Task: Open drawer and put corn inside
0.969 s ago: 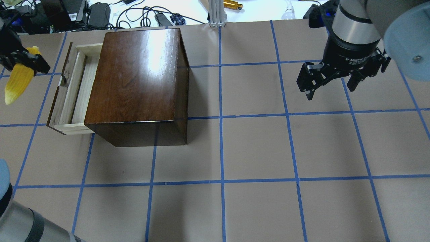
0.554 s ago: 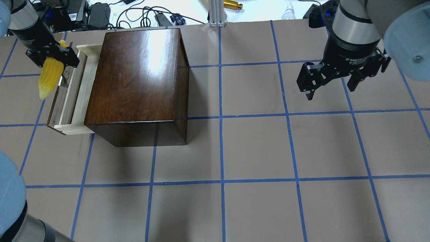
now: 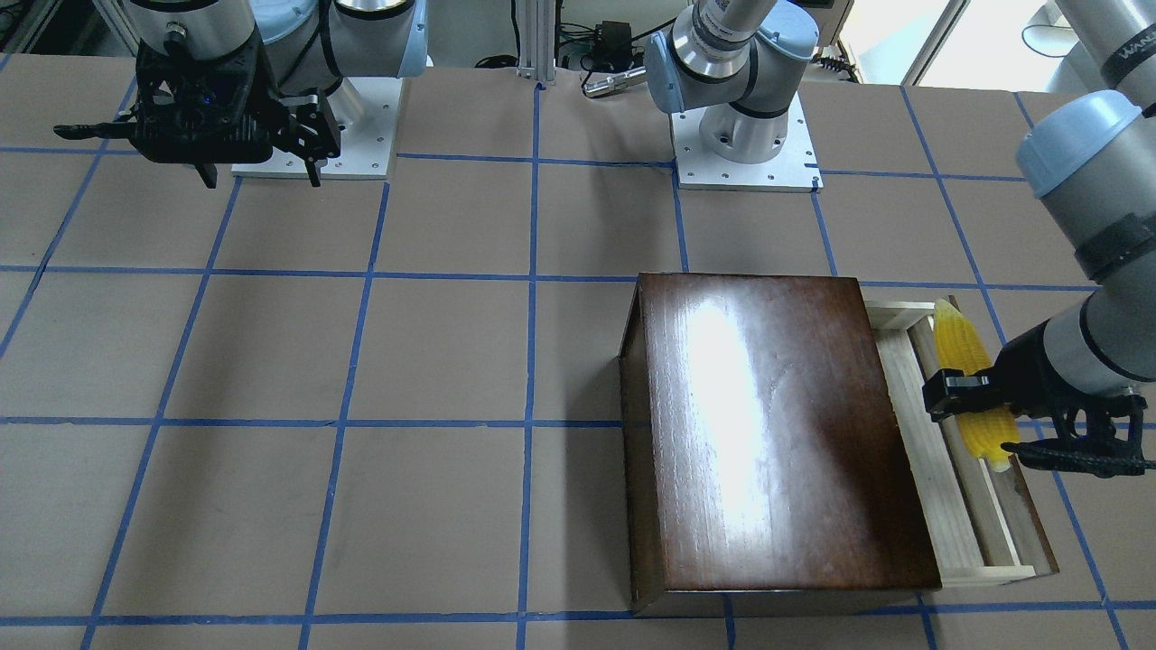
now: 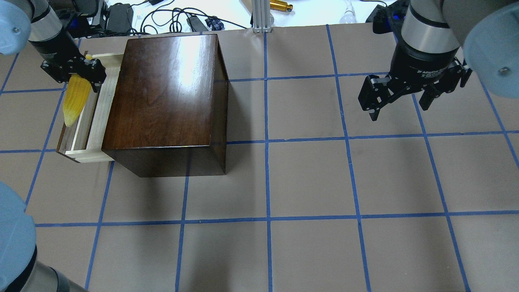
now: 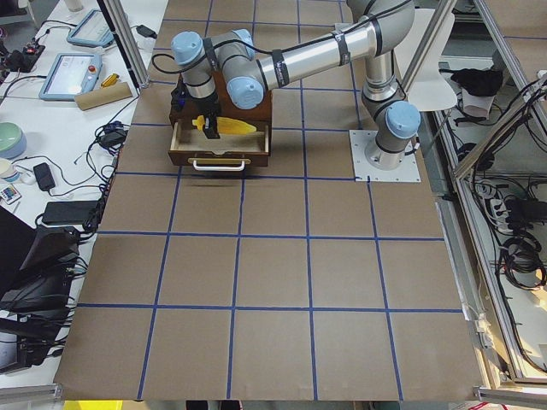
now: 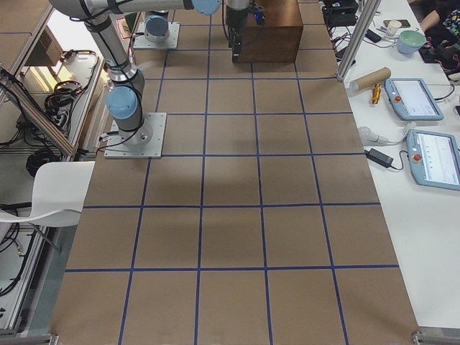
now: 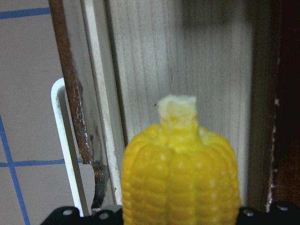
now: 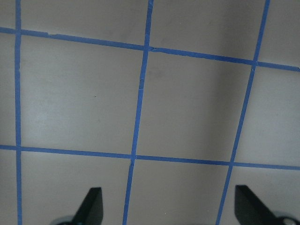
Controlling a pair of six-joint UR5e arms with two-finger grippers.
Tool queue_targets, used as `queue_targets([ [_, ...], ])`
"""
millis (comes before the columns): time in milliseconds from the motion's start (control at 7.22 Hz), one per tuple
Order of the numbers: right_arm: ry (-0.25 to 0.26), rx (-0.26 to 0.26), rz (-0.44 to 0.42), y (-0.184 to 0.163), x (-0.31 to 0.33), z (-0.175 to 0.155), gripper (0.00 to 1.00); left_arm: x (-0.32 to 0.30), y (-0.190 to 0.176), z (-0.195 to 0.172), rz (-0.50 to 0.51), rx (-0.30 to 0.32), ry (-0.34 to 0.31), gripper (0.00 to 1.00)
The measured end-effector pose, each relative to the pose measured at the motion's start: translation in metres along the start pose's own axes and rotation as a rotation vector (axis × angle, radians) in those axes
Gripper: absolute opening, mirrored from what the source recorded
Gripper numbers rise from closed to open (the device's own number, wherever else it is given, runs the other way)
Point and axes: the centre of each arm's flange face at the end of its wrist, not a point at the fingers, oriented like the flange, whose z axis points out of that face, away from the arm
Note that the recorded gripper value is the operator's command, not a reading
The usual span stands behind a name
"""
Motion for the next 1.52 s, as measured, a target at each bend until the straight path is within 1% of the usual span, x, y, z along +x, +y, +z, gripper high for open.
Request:
queue_targets([
  [415, 0.0, -0.001, -0.001, 0.0, 0.0, 0.0, 1.0, 0.0, 0.0, 0.0, -0.002, -0.002, -0.001, 1.0],
  [554, 0.001, -0.001, -0.002, 0.0, 0.0, 0.001, 1.0, 0.003, 0.002, -0.005, -0.001, 0.004, -0.004, 1.0],
  [692, 0.001, -0.001, -0.001, 0.0, 0.0, 0.001, 1.0, 0.013, 0.005, -0.019, -0.003, 0.021, -0.011, 1.0],
  [969, 0.0, -0.001, -0.001, 0.0, 0.0, 0.0, 1.0, 0.069, 0.022, -0.066, -0.055, 0.078, -0.008, 1.0],
  [1246, 0.0, -0.001, -0.002, 0.0, 0.0, 0.0, 1.0, 0.154, 0.05, -0.107, -0.093, 0.12, -0.008, 1.0],
  [1385, -0.001, -0.001, -0.002, 0.0, 0.0, 0.0, 1.0, 0.198, 0.068, -0.116, -0.082, 0.129, -0.011, 1.0],
  [1523, -0.001, -0.001, -0.002, 0.0, 0.0, 0.0, 1.0, 0.234, 0.087, -0.115, -0.068, 0.123, -0.012, 1.0],
])
